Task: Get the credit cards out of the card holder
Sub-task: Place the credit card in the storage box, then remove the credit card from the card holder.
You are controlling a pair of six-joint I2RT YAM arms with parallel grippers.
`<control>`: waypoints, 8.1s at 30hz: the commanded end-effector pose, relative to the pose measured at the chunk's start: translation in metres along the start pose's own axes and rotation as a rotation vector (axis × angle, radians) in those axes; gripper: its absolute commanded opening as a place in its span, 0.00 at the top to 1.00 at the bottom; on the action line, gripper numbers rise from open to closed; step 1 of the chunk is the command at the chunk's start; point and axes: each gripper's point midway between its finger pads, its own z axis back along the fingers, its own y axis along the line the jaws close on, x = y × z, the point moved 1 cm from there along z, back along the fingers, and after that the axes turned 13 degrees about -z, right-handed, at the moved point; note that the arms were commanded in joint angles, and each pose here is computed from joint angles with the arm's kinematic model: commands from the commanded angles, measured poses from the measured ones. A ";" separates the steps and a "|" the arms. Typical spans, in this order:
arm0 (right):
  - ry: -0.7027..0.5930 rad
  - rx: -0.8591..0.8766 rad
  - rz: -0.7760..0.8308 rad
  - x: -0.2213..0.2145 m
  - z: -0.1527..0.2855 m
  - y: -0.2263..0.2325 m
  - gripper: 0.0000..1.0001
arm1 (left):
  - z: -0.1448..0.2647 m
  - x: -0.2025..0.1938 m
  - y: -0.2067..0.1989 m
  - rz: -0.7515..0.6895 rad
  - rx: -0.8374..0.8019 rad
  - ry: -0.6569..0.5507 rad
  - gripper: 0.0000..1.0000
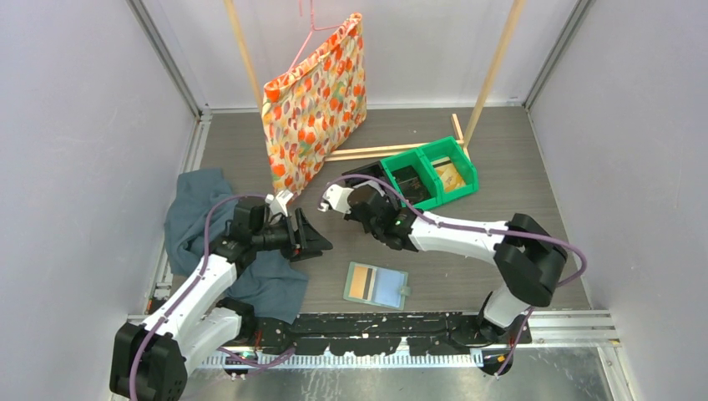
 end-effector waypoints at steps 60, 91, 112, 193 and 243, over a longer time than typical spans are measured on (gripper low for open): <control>0.087 0.298 -1.727 -0.053 0.136 0.120 0.67 | -0.086 -0.070 -0.005 -0.070 0.011 0.236 0.45; 0.175 0.120 -1.842 -0.100 0.111 0.137 0.77 | -0.107 -0.089 0.023 -0.004 0.038 0.296 0.52; 0.135 0.039 -1.977 -0.120 0.113 0.146 0.59 | -0.116 -0.110 0.029 0.022 0.022 0.344 0.54; 0.027 0.136 -1.948 -0.155 0.142 0.135 0.99 | -0.120 -0.100 0.012 0.001 -0.031 0.339 0.56; -0.015 -0.027 -1.775 -0.113 0.139 0.123 0.64 | -0.091 -0.077 0.044 -0.171 0.288 0.246 0.51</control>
